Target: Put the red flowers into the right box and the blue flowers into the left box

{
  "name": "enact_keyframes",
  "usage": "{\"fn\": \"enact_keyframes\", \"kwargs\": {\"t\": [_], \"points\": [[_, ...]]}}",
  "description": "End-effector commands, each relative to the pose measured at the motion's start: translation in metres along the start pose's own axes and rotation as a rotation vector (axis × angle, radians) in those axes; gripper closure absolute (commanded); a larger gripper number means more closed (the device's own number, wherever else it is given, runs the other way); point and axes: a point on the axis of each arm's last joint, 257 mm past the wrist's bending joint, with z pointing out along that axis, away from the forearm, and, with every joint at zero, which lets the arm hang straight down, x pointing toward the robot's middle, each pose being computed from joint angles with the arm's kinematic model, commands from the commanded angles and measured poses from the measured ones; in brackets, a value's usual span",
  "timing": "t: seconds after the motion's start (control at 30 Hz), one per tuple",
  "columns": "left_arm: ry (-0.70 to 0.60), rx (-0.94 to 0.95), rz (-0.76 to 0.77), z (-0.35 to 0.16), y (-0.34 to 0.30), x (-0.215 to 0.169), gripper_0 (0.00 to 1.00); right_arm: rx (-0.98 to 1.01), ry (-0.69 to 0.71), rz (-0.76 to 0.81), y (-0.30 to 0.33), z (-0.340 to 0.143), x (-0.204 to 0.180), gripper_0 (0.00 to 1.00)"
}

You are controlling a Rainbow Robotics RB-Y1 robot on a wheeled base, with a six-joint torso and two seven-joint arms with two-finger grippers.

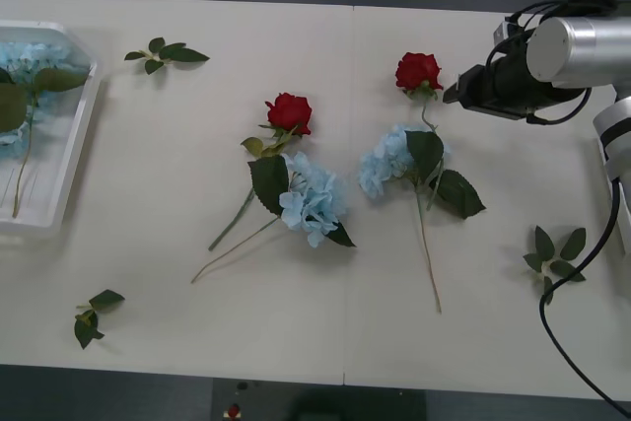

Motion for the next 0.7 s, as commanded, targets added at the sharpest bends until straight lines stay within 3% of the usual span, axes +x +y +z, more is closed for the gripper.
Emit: {"fn": "enact_keyframes", "kwargs": {"t": [0.03,0.4,0.7], "points": [[-0.013,-0.006,0.214,-0.021,-0.038,-0.04,0.0,-0.021,-0.068,-0.058,0.025,0.003,-0.023,0.0],[0.025,0.051,0.248,0.023,-0.146,-0.05,0.0,0.011,-0.082,-0.119,0.045,0.025,-0.012,0.0],[0.079,0.075,0.365,0.085,-0.228,-0.01,0.0,0.019,-0.075,-0.158,0.06,0.032,-0.002,0.0]]}}
